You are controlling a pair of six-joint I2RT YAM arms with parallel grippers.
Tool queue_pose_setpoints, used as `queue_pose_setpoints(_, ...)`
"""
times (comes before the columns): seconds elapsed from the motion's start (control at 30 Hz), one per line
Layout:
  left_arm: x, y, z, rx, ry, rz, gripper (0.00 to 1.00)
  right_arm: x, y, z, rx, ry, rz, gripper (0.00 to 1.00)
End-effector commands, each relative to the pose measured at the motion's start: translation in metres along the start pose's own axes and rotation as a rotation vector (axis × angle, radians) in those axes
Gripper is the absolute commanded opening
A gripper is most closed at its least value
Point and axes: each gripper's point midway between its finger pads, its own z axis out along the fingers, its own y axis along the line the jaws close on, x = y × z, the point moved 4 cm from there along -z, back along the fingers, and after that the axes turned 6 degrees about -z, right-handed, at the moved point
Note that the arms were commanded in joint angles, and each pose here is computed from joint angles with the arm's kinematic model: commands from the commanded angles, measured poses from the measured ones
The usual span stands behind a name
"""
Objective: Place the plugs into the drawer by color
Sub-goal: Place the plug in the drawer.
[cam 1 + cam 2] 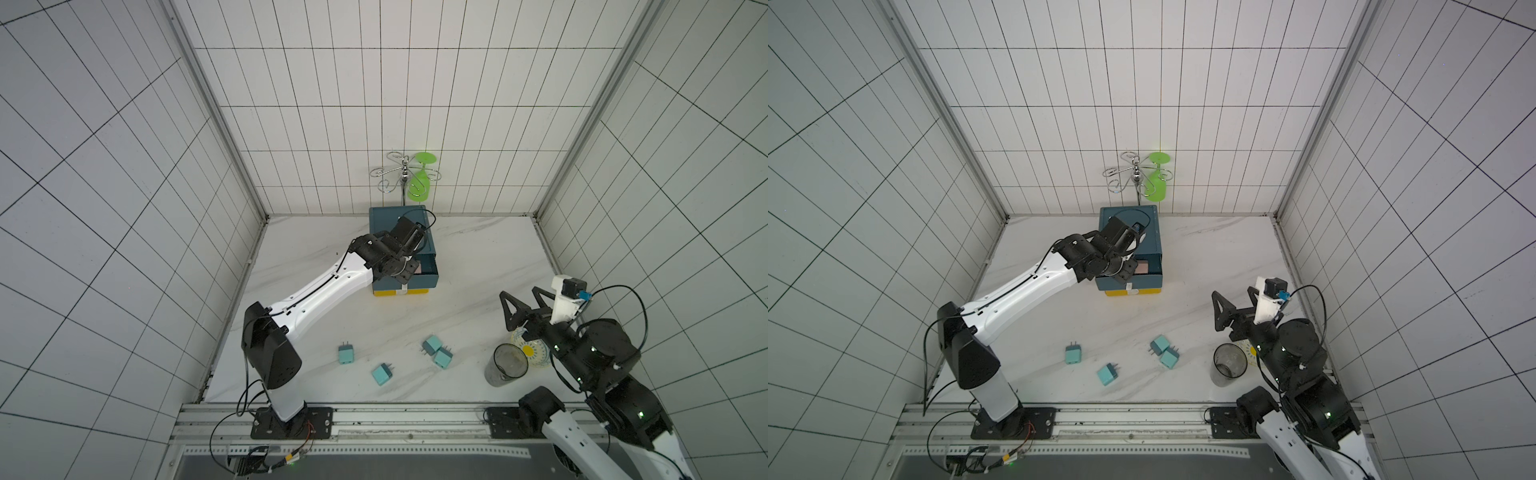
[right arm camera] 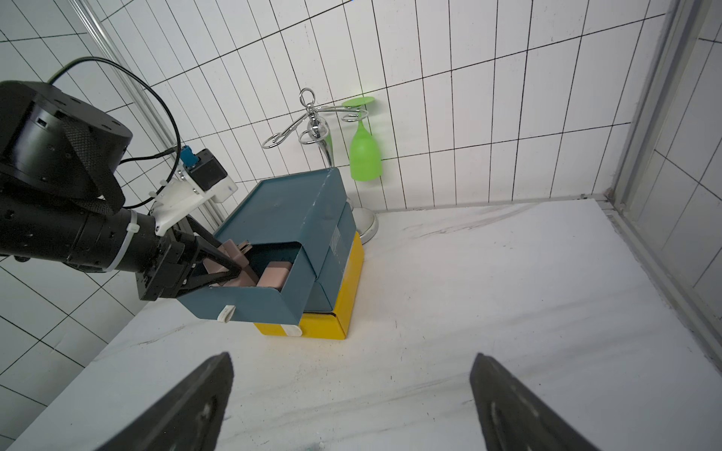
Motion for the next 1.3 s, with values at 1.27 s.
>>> queue_pose_setpoints(1.27, 0.001, 0.014, 0.052, 0.01, 0.086, -0.032, 0.17, 0.003, 0.0, 0.01, 0.007, 0.02, 0.001, 0.99)
